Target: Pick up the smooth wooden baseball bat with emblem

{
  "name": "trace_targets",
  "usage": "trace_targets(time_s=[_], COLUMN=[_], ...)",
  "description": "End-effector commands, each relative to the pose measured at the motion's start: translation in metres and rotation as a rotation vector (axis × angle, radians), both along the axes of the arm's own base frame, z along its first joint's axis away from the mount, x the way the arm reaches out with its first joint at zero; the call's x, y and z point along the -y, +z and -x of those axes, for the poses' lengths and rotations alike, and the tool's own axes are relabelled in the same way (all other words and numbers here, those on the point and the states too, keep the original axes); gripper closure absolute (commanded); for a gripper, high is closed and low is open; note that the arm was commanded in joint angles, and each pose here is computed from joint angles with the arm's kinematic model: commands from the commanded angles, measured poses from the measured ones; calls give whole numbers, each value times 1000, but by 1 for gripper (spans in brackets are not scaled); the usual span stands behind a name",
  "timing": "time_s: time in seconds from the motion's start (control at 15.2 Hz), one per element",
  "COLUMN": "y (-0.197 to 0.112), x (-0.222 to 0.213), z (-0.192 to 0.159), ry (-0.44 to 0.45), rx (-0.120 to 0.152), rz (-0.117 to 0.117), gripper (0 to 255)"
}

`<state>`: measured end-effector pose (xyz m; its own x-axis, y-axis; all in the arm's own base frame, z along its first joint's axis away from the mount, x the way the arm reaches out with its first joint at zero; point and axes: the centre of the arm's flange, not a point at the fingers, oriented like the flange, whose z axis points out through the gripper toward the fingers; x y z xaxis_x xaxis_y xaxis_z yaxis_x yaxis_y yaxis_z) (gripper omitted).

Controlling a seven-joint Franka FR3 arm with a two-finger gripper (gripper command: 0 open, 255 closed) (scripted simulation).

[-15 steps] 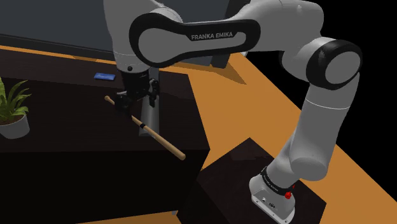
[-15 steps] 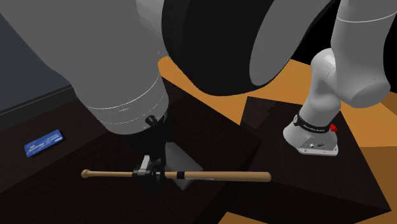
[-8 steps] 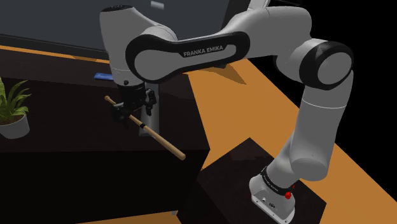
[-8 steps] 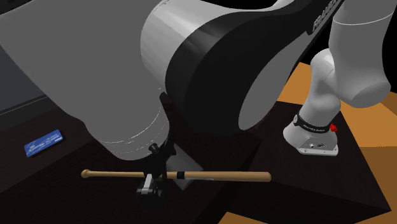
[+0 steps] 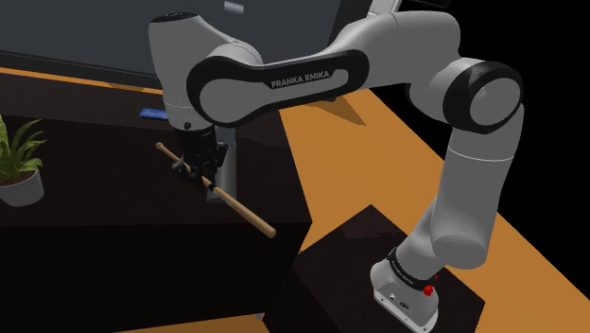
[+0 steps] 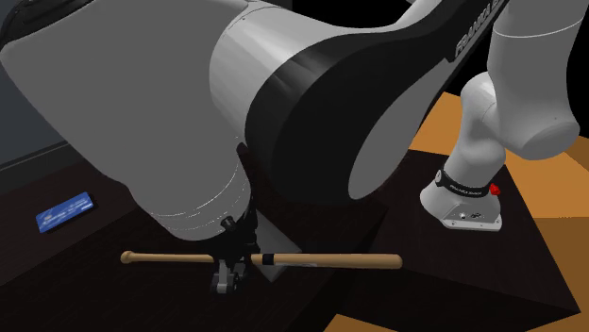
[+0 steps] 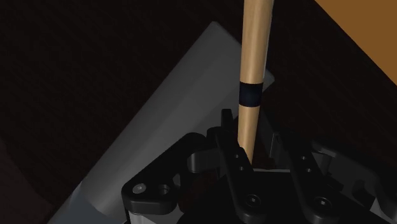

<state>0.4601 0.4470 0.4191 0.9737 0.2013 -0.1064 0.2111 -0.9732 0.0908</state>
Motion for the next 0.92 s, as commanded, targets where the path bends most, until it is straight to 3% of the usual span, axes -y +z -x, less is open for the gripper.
trace_targets(time_s=[0.0, 0.2, 0.86], y=[-1, -1, 51], x=[0, 0, 0], z=[0, 1, 1], ry=[1, 1, 1], rx=[-2, -1, -1], rz=[0, 0, 0], gripper=[255, 255, 255])
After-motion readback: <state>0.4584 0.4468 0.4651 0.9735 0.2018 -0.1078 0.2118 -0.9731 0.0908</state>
